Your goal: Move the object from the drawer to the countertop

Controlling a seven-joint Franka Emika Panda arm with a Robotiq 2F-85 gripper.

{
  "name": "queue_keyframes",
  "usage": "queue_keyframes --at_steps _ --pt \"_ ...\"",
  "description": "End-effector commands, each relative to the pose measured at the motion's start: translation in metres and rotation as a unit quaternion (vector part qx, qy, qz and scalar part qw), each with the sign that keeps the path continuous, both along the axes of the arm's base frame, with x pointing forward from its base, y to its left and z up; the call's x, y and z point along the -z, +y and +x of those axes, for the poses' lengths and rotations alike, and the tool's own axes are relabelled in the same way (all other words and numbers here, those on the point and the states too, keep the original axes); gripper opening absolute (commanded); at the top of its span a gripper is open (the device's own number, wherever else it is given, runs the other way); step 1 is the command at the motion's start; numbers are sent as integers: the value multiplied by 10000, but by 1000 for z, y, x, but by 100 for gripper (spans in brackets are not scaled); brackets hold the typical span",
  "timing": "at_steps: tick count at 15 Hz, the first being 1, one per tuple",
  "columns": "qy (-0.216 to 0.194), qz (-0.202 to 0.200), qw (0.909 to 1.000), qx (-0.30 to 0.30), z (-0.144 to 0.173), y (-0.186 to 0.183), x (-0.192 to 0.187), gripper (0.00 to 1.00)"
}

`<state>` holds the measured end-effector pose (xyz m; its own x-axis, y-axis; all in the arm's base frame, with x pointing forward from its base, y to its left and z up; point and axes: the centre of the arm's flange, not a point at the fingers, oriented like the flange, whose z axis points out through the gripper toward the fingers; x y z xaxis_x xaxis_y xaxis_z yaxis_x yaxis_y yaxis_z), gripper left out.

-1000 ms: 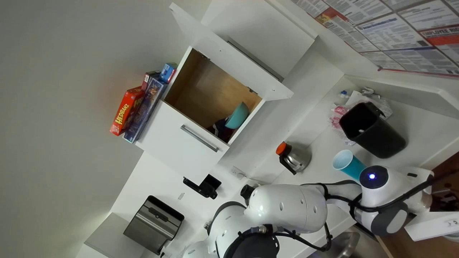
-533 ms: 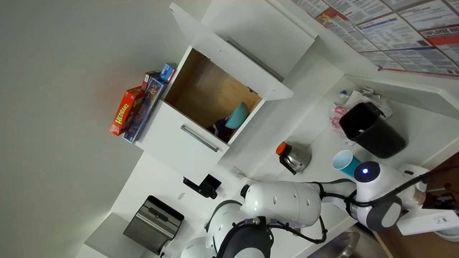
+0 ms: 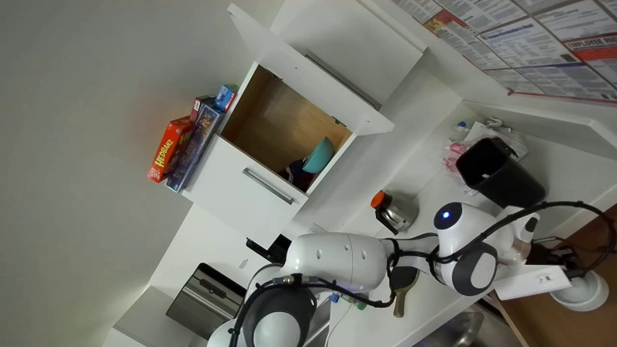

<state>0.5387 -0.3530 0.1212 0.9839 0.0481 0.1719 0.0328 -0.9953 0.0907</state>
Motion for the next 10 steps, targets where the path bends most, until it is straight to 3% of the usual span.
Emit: queue_keyframes --at_steps 1,5,10 --pt "449 -294 9986 -30 -32 34 -64 20" --pt "529 -563 9964 -354 -38 60 -103 20" --pt "-123 -431 9947 -926 -16 113 -135 20"
